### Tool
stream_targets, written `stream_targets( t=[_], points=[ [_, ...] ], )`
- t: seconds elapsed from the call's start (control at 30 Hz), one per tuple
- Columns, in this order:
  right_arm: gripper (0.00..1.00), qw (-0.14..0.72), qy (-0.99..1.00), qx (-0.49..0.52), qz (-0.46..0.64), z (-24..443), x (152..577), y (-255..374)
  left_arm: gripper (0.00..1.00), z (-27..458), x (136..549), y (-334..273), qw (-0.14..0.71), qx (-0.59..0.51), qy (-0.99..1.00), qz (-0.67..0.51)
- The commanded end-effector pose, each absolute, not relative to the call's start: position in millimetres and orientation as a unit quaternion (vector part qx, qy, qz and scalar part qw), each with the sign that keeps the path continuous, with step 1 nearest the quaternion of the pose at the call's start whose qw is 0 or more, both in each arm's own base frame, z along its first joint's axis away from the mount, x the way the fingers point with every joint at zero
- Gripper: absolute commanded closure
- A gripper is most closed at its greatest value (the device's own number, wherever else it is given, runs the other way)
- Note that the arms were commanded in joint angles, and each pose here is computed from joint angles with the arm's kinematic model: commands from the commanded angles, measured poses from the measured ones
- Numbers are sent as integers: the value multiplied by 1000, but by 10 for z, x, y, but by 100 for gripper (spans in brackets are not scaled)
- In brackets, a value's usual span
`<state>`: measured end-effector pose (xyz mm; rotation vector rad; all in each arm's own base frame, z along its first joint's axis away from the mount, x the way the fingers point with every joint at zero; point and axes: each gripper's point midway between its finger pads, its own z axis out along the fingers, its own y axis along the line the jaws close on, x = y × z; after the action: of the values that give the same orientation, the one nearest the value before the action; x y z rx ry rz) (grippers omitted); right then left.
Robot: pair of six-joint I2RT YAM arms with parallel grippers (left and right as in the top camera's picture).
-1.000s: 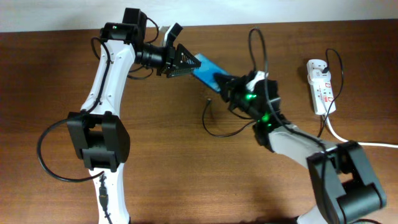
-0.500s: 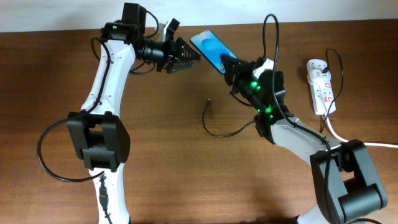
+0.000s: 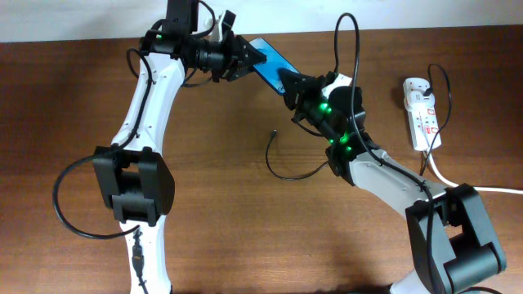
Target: Plug charger to phone and switch on socket
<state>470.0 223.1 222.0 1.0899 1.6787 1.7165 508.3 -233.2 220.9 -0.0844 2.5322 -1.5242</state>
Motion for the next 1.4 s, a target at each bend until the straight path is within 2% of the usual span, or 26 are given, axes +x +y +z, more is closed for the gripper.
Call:
stream_targets(
  t=[0.0,0.33,0.4,0.43,0.47,0.63,0.7,0.8,1.2,1.37],
  points=[
    [96,232,629,374,641,2317,4595,2419,72,2305,5172,-2355,100,-49,846,-521],
    [96,224,637,373,636,2273,4494,2623,80,2491,5280,-2491,71,-120,820,-556],
    [96,224,638,372,636,2273,4488,2632,87,2530,5266,-2513,70,-111,815,-564],
    [96,224,638,372,636,2273,4489,2632,96,2539,5251,-2520,66,-108,814,-567],
    [96,224,638,372,636,2273,4490,2630,100,2545,5242,-2525,64,-106,813,-569],
    [96,221,639,369,638,2274,4479,2643,99,2595,5179,-2557,61,-76,807,-582],
    [96,215,642,362,641,2284,4456,2671,87,2643,5116,-2583,68,-35,802,-593],
    [96,208,644,356,644,2286,4433,2696,83,2649,5109,-2586,67,-33,801,-594],
    [96,201,646,342,653,2368,4379,2827,86,2649,5112,-2586,67,-35,801,-594],
    [96,192,651,331,655,2369,4305,2932,77,2653,5112,-2587,66,-35,800,-595]
  ],
)
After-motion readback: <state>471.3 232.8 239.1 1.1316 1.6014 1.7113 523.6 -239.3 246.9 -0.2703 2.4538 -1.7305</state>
